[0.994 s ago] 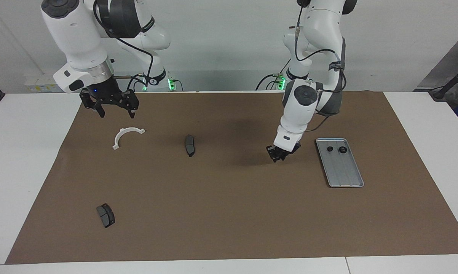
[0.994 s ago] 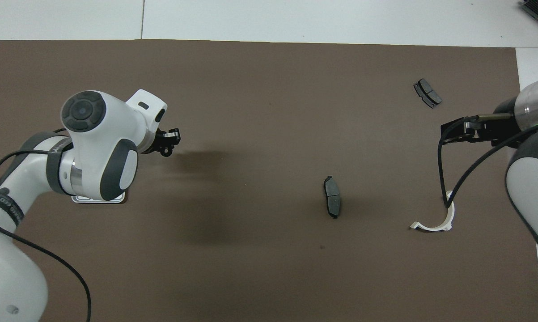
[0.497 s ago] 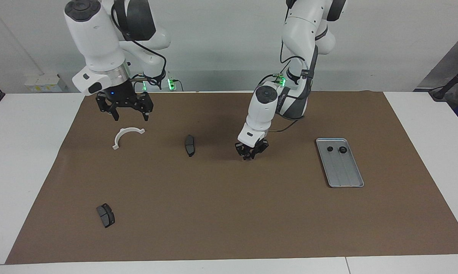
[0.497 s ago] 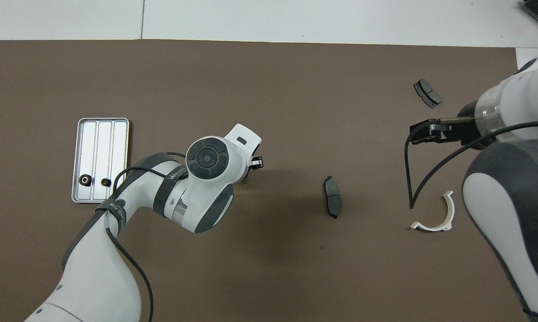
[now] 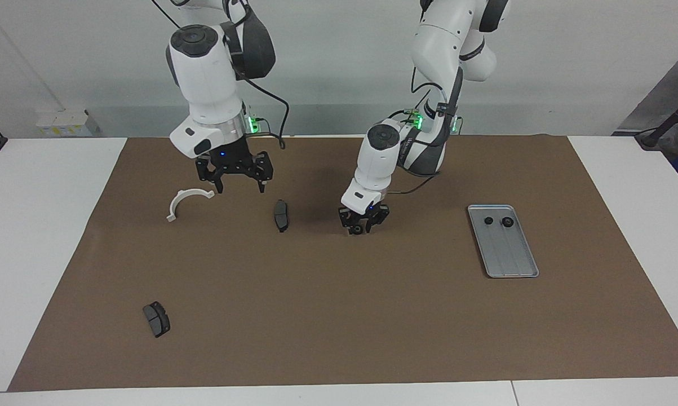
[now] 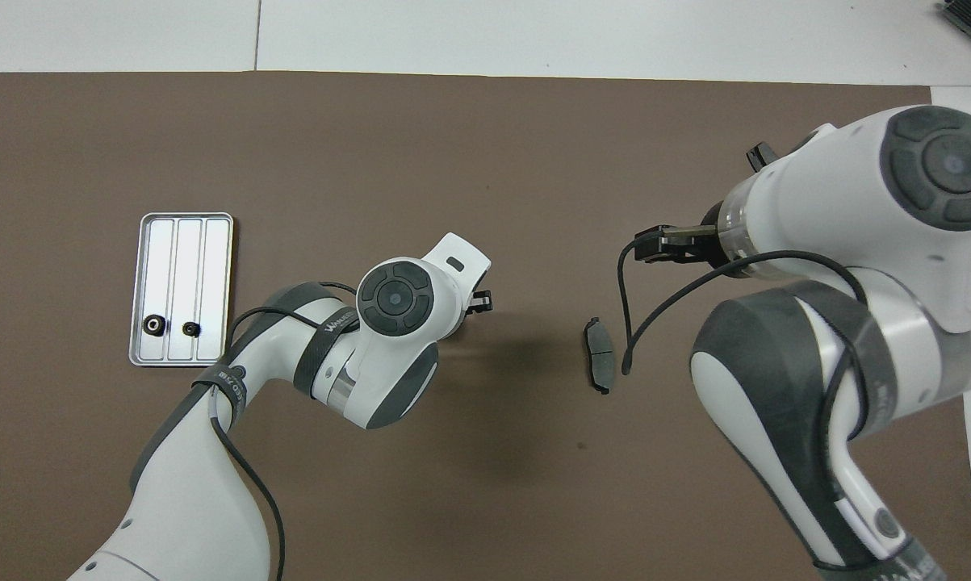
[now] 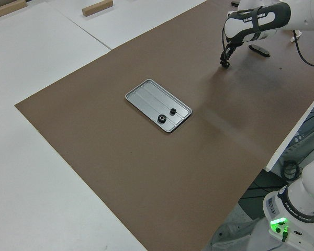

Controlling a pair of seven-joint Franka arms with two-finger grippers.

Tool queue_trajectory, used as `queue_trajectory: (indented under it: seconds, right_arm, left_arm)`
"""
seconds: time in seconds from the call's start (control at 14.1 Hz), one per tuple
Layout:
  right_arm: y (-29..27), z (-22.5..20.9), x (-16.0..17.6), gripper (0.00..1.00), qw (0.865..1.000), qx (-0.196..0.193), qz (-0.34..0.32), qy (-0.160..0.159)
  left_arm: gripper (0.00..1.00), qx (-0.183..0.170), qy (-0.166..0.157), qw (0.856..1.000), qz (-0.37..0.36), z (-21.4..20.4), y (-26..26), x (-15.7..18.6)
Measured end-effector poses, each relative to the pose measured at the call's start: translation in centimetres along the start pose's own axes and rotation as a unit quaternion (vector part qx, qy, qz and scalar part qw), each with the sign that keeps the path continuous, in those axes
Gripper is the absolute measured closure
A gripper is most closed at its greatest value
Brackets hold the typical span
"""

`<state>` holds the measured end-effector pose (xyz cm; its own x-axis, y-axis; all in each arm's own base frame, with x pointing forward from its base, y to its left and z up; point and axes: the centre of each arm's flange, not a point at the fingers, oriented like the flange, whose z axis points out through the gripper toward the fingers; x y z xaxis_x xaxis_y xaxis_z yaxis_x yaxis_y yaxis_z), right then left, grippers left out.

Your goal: Place bearing gear from tray to pile

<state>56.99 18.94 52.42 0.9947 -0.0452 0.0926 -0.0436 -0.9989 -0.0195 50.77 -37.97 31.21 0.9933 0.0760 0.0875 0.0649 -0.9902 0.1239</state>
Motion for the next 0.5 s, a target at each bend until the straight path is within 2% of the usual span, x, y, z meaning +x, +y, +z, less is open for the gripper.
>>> queue_trajectory:
  seconds: [0.21,0.28,0.5]
  right_arm:
    - [-5.2,2.9,-0.7,0.0,1.0,0.009,0.01,0.005]
    - [-6.7,3.9,-1.0,0.0,1.0,0.012,0.015,0.007]
    - [-10.5,6.9,-1.6,0.0,0.999,0.021,0.026,0.011]
  left_arm:
    - [0.32,0.0,0.004,1.0,-0.008,-1.1,-0.3,1.3]
    - [0.33,0.009,-0.003,1.0,-0.016,-1.7,-1.0,2.4]
    - [0.36,0.037,-0.034,0.999,-0.014,-5.2,-6.3,7.9]
